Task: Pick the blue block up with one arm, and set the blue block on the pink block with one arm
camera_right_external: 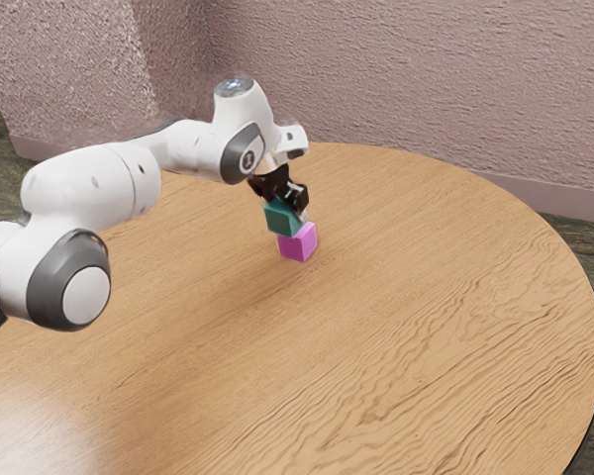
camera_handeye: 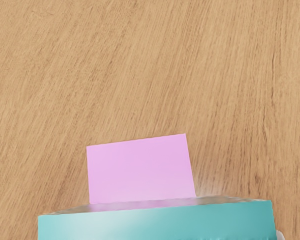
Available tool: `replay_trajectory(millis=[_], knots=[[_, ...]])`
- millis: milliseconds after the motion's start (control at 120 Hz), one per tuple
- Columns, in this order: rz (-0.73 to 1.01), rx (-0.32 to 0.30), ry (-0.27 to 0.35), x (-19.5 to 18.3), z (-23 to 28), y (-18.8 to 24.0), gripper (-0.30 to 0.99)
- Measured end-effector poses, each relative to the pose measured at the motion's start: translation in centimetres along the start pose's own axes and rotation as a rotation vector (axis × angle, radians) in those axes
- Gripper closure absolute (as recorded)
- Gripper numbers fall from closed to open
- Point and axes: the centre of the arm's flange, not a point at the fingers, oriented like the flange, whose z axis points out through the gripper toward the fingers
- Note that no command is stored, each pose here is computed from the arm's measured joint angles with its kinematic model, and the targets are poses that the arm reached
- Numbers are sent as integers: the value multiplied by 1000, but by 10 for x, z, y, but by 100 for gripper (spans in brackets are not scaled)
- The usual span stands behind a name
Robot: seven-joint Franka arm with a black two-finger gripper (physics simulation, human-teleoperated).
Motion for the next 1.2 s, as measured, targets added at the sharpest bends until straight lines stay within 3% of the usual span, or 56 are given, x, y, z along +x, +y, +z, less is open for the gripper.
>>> replay_trajectory(millis=[175, 658, 1200], knots=[[3, -9, -34, -1, 28, 3, 42], [-18, -14, 63, 13, 18, -3, 45], [-35, -1, 93, 12, 27, -10, 45]])
